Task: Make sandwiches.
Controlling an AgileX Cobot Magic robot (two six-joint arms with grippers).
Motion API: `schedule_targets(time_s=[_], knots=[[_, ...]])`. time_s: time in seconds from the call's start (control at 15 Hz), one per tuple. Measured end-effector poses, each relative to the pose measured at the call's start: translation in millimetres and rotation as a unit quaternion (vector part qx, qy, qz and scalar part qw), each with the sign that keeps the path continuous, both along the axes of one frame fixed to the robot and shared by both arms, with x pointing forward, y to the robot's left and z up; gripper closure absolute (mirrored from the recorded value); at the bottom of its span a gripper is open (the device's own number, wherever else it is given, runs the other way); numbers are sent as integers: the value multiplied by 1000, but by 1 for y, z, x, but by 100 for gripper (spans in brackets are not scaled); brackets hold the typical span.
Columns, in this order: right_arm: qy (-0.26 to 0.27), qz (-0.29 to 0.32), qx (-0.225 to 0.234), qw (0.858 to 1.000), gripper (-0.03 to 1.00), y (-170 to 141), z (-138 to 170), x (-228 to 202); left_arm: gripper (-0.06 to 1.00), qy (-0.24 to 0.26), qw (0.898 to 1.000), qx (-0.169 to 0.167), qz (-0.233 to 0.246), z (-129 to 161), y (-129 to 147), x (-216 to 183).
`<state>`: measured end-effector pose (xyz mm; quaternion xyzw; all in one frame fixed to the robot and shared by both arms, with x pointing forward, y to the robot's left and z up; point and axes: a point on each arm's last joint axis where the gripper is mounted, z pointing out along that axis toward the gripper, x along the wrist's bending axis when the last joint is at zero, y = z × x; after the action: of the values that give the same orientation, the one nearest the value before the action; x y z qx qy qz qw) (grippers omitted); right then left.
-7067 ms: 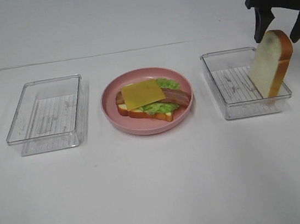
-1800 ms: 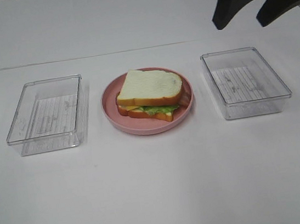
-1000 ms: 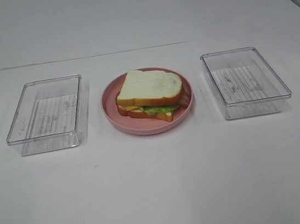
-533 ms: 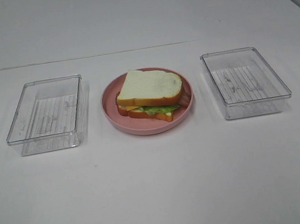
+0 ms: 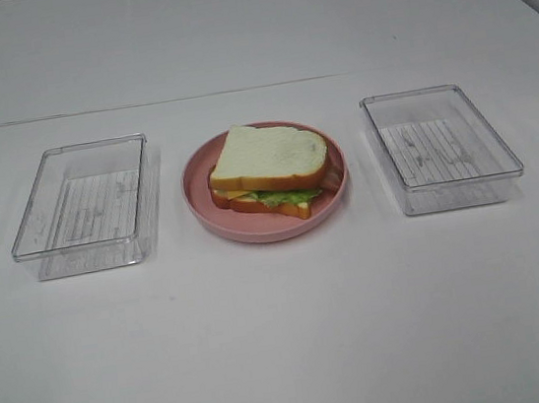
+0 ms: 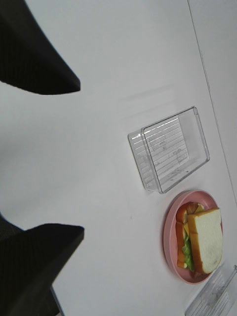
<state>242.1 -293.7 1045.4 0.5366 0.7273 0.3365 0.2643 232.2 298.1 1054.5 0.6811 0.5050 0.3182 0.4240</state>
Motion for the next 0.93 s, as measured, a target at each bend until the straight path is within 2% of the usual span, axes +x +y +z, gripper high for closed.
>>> schedule_targets(time_s=[0.8,0.87,0.93], knots=[[0,-4,1,1000,16,0,0,0,25,0,1000,0,0,0,0,0],[0,-20,3,1000,16,0,0,0,25,0,1000,0,0,0,0,0],[0,-61,3,998,16,0,0,1,25,0,1000,0,0,0,0,0]])
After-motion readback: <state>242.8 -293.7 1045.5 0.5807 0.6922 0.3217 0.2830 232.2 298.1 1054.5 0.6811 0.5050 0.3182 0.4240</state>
